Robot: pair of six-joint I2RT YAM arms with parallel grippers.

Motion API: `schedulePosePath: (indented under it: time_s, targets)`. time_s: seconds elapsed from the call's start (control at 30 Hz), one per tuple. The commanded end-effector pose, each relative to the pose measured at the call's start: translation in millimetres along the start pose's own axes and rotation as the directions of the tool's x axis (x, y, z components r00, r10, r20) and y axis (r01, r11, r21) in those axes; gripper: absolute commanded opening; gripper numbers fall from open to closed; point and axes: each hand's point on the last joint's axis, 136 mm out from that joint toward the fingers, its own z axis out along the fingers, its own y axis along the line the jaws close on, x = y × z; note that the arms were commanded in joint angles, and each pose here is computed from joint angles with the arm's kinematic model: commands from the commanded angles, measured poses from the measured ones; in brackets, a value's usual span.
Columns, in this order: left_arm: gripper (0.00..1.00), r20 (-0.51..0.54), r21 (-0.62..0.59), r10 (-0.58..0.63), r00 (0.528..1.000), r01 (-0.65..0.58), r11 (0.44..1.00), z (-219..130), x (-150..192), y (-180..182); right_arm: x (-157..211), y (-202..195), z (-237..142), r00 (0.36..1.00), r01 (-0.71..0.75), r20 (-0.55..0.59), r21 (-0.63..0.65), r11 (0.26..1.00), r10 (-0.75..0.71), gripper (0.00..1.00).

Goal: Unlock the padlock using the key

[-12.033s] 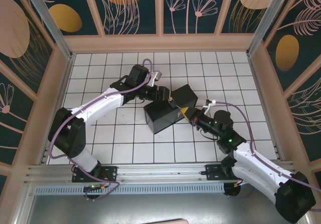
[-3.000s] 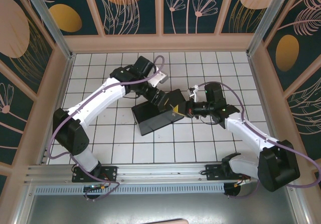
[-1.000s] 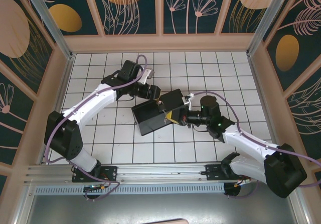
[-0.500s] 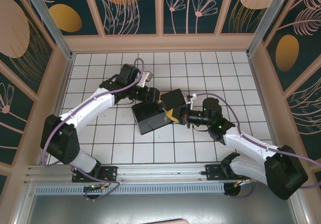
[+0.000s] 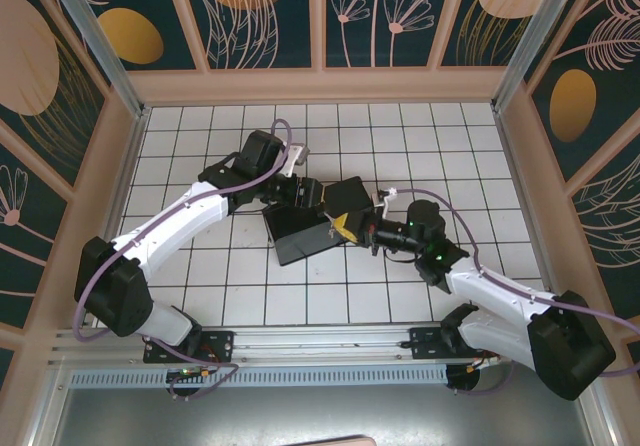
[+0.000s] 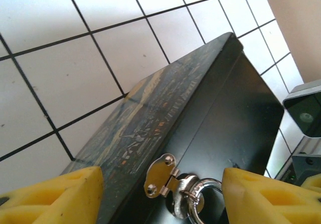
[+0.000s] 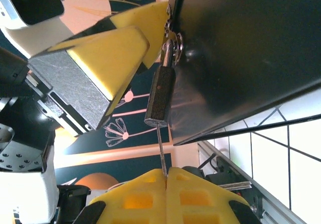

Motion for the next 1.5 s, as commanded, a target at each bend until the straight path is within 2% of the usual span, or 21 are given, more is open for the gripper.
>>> schedulePosePath:
  time_s: [0.0, 0.23, 0.5, 0.67, 0.93, 1.47]
  targets:
    - [0.63, -0.014, -0.061, 0.024, 1.0, -0.025, 0.998, -3, 5, 7, 4, -47, -6, 0.986, -0.168, 0.034, 0.135, 0.977, 0.164, 0.0]
    - [0.64, -0.024, -0.092, 0.06, 0.998, -0.062, 0.994, -5, 4, 3, 9, -52, -9, 0.986, -0.164, 0.023, 0.157, 0.974, 0.162, 0.0]
    - [0.65, 0.067, -0.111, -0.023, 0.998, 0.03, 0.993, -11, -16, 2, 13, -22, -8, 0.994, -0.106, 0.02, 0.092, 0.99, 0.104, 0.0]
    - [0.65, 0.116, -0.096, -0.094, 0.989, 0.105, 0.99, -9, -21, 3, 8, -9, -12, 0.993, -0.099, 0.074, 0.058, 0.993, 0.095, 0.0]
    - [0.64, 0.123, -0.095, -0.139, 0.983, 0.151, 0.984, -5, -13, 9, -2, 8, -9, 0.985, -0.095, 0.147, -0.01, 0.995, 0.095, 0.0]
    - [0.64, 0.119, -0.114, -0.136, 0.983, 0.15, 0.982, -4, -10, 14, 2, 13, 1, 0.989, -0.084, 0.117, -0.034, 0.996, 0.088, 0.0]
